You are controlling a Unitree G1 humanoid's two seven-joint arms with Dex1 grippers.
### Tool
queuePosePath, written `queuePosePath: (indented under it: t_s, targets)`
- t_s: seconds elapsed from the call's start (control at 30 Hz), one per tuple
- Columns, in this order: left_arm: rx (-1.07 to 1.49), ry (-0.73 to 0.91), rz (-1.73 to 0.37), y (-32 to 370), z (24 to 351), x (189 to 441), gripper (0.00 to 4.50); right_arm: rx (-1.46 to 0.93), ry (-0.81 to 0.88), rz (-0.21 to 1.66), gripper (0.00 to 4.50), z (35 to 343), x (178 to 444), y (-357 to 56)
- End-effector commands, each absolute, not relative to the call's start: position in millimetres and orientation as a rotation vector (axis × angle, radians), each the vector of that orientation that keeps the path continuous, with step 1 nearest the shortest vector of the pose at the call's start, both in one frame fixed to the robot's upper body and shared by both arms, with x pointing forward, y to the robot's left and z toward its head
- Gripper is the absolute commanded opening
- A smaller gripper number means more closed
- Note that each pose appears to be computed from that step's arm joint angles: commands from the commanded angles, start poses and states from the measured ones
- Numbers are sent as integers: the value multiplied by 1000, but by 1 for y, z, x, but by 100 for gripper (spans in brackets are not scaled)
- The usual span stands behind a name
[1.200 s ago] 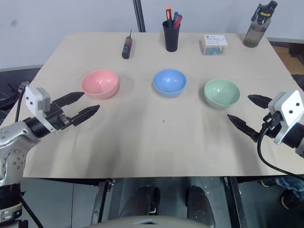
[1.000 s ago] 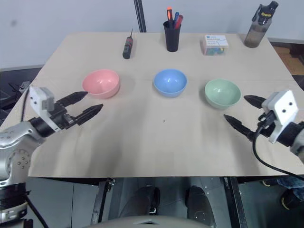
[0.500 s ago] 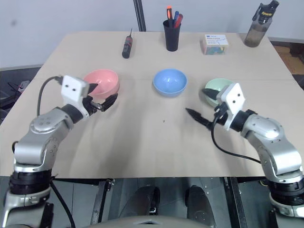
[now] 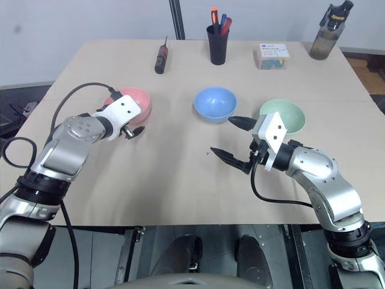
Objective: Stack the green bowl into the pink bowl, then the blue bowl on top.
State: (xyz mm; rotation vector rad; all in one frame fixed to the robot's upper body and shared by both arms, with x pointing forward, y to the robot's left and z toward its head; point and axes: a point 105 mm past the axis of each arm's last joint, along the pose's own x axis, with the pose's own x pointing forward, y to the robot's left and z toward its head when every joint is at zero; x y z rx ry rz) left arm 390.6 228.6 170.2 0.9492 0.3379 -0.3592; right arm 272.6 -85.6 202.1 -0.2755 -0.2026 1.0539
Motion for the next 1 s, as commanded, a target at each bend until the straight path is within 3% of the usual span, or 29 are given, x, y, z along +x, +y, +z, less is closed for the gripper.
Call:
queuePosePath:
  t_s: [0.03,0.13,0.23,0.4,0.6,0.93,0.97,1.0]
  targets:
    - [986,303,-361,227,180,397,217,-310,-277,1045,450,216,267,-83]
    - [983,299,-376,224,180,399,78,-321,-282,1027,450,215,267,-85]
    - [950,281,-446,212,181,398,3,-334,-283,1009,450,215,267,-87]
    - [907,207,-694,178,187,378,3,-351,-271,980,450,213,268,-95]
    - [898,1,-1161,123,191,316,3,-378,-235,930,450,208,267,-113]
    - [842,23,-1520,95,167,277,3,-400,-210,876,450,203,267,-124]
    - [829,35,-1546,94,166,274,70,-400,-209,874,450,203,267,-124]
    - [820,43,-1563,95,166,272,91,-400,-208,873,450,202,267,-124]
